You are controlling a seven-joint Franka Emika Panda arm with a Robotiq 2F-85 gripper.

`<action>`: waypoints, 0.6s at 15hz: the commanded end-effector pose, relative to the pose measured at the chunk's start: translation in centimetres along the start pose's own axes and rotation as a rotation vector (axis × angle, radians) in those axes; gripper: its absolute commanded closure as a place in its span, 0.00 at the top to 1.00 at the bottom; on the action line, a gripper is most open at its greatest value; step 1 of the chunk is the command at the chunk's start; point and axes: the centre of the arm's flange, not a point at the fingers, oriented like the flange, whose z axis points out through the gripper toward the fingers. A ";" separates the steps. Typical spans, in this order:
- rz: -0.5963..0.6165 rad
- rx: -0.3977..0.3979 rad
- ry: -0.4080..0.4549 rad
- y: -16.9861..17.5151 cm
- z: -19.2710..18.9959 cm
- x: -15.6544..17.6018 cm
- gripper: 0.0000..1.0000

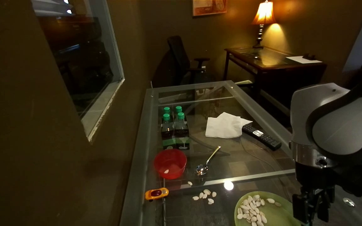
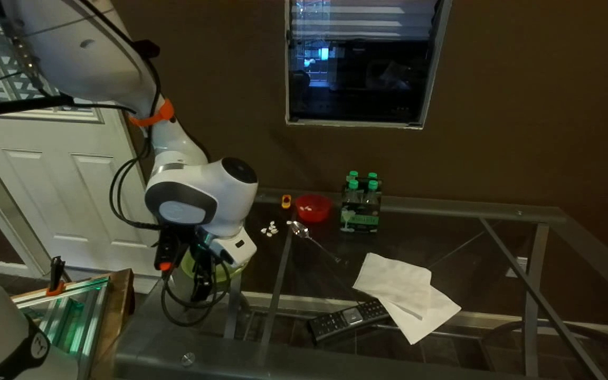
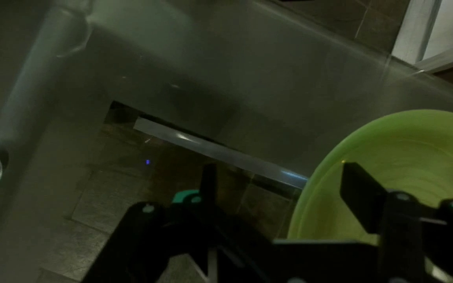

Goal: Empty the contents on the yellow plate onto the red bowl

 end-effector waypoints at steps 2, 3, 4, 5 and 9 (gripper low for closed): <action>0.034 0.041 0.001 -0.2 0.4 1.7 0.47; 0.042 0.048 0.002 -0.1 0.2 1.8 0.44; 0.051 0.052 0.003 0.1 0.0 2.0 0.39; 0.060 0.057 0.005 0.3 0.0 2.2 0.31; 0.074 0.101 -0.003 1.1 0.4 2.5 0.19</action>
